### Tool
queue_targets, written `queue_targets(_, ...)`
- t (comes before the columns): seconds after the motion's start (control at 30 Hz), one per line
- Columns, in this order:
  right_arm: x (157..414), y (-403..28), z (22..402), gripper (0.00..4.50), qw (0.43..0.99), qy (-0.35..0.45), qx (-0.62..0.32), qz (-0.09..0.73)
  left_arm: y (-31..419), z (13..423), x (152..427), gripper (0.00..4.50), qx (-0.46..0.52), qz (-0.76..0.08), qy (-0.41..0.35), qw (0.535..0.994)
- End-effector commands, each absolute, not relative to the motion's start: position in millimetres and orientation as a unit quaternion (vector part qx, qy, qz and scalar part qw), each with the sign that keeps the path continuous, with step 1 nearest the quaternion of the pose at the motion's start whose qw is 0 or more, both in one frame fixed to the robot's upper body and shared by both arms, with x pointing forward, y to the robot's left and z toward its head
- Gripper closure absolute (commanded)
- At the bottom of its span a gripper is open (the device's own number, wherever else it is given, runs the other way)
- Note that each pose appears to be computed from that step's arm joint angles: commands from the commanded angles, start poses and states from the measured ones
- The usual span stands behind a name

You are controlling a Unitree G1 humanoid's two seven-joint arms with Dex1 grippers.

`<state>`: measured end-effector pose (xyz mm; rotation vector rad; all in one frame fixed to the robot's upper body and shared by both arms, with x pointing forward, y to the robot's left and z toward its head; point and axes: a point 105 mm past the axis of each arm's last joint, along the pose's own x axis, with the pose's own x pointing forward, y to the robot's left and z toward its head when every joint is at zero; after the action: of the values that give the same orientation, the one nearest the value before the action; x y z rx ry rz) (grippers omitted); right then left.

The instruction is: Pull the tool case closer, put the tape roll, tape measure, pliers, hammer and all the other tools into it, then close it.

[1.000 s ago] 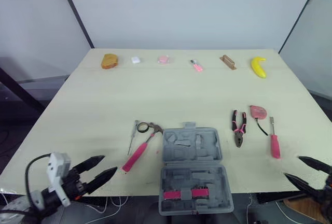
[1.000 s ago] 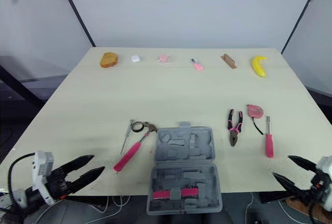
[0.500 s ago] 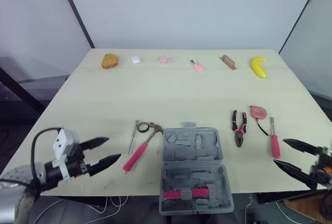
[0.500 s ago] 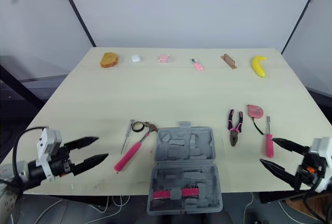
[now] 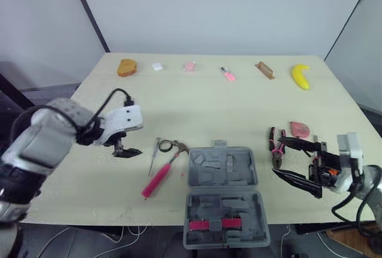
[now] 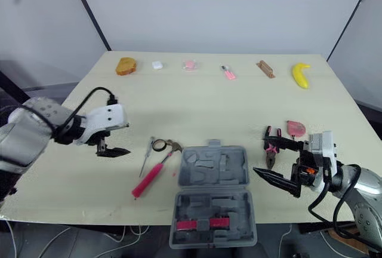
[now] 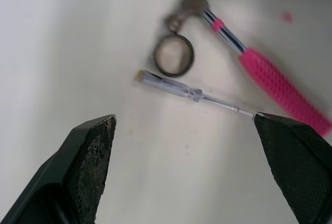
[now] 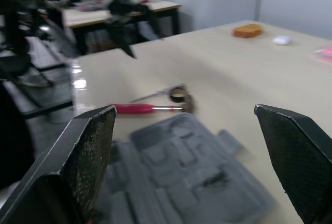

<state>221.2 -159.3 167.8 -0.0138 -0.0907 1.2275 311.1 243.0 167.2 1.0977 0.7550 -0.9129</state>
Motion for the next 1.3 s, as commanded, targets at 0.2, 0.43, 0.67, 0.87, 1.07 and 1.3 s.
queue_targets(0.2,218,-152,178,0.00,0.803,-0.043,-0.009,0.595,227,148,335,1.25,0.591,-0.445,0.360,0.569)
queue_targets(0.43,220,-154,182,0.00,0.804,-0.035,-0.008,0.594,205,117,348,2.22,0.629,-0.477,0.345,0.507)
queue_targets(0.67,219,-157,183,0.00,0.807,-0.033,-0.010,0.589,202,101,355,2.22,0.625,-0.483,0.353,0.502)
queue_targets(0.87,217,-157,183,0.00,0.810,-0.032,-0.009,0.585,193,96,364,2.22,0.621,-0.486,0.353,0.503)
queue_targets(1.07,214,-156,183,0.00,0.813,-0.035,-0.012,0.580,186,81,373,2.22,0.624,-0.482,0.359,0.499)
queue_targets(1.3,210,-155,183,0.00,0.813,-0.036,-0.015,0.582,182,74,374,4.45,0.622,-0.494,0.364,0.487)
